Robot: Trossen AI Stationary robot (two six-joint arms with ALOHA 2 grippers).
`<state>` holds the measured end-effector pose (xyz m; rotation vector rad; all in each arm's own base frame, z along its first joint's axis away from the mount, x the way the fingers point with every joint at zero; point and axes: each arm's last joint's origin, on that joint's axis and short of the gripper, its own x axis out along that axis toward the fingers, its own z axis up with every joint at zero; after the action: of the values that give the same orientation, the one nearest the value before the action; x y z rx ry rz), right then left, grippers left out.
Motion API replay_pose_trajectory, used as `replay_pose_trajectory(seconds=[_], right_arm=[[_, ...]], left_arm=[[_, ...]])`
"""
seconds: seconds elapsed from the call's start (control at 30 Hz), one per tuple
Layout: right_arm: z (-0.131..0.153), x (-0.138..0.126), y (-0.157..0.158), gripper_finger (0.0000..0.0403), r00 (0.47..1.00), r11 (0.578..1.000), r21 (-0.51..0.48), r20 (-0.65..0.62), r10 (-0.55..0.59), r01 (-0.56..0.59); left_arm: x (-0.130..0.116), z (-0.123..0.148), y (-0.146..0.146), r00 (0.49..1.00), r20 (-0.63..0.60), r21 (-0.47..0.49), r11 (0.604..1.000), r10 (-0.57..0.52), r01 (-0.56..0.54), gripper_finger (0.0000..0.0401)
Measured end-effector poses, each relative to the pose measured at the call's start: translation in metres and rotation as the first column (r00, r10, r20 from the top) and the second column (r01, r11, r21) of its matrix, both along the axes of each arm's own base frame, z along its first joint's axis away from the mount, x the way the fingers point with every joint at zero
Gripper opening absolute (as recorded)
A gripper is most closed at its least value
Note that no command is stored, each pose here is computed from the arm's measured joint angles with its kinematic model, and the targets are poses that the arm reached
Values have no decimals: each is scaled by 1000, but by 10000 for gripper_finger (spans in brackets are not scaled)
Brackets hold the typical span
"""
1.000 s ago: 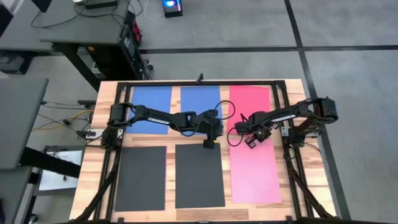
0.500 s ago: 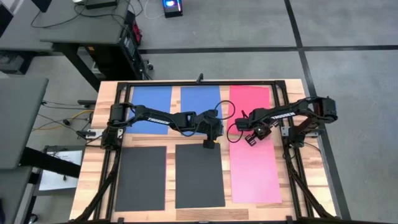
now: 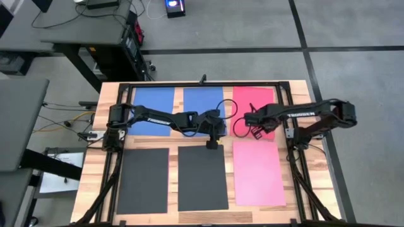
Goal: Organize paper
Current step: Stack the red paper on top of the red paper
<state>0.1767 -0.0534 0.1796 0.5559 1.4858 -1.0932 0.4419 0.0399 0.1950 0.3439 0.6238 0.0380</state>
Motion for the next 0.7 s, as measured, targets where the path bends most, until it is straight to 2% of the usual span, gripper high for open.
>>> replay_pose_trajectory(seconds=[0.23, 0.47, 0.7], right_arm=[[-13, -13, -41, 0, 992, 992, 31, -43, -121, 122], [-33, -28, -75, 0, 956, 965, 49, -159, -247, 257], [-61, -32, -95, 0, 940, 954, 105, -229, -252, 282]], left_arm=[[-2, 4, 0, 1000, -4, -15, 1000, 11, -11, 174], [-5, 0, 2, 999, -51, -19, 1000, 16, -17, 174], [-6, -1, 2, 998, -62, -19, 1000, 16, -18, 173]])
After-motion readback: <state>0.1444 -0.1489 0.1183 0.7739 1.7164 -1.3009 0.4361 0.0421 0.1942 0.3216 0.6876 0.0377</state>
